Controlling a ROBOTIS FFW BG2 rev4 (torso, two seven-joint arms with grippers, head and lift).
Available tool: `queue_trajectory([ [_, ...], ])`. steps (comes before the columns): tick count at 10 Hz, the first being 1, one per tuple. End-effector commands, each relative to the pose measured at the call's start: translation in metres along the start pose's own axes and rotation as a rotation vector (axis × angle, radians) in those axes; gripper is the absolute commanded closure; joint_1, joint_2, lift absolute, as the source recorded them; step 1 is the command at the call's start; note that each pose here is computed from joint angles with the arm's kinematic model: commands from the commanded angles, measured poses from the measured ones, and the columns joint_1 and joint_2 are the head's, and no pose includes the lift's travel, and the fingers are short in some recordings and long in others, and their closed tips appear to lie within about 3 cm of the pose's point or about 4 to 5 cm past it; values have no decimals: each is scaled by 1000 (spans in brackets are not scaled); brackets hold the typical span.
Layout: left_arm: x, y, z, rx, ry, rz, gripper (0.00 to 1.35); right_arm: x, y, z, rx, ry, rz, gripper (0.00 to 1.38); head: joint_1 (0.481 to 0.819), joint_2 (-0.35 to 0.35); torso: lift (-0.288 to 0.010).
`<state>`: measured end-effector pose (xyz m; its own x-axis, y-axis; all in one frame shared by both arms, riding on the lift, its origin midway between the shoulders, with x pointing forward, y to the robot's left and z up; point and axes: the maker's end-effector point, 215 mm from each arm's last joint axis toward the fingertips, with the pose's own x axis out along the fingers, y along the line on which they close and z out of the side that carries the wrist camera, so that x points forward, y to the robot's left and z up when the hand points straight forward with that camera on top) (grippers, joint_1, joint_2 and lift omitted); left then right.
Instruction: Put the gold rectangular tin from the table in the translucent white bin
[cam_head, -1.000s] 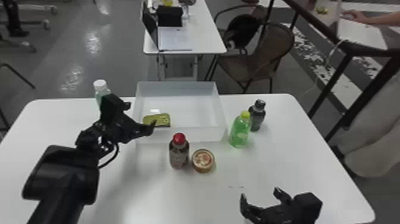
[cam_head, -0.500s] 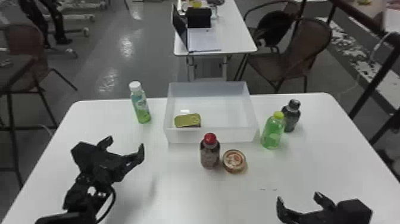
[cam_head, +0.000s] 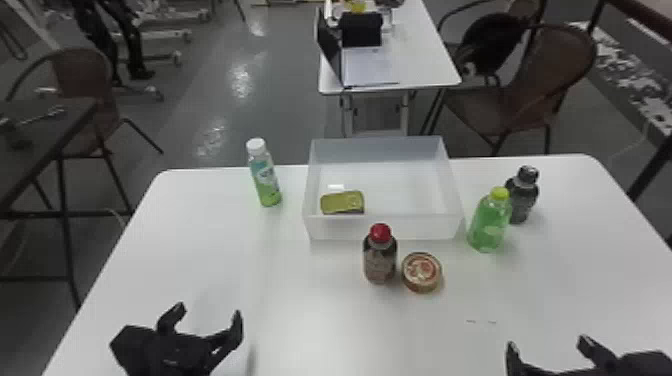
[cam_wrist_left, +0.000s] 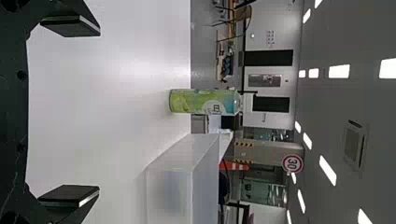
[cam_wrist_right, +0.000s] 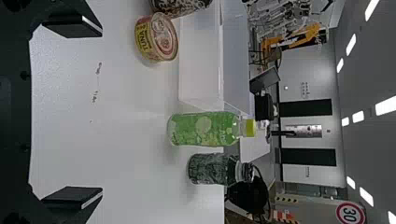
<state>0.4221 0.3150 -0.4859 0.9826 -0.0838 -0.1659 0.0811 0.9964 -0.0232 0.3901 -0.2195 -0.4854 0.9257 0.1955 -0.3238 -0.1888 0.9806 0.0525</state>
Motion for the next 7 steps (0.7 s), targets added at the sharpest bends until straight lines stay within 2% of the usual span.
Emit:
queue_trajectory([
  [1, -21, 11, -12, -8, 13, 40, 90, -2, 0, 0, 0, 1, -4, 61, 695, 131, -57],
  [7, -24, 14, -17, -27, 19, 60, 76, -2, -2, -1, 3, 2, -6, 56, 695, 159, -57],
])
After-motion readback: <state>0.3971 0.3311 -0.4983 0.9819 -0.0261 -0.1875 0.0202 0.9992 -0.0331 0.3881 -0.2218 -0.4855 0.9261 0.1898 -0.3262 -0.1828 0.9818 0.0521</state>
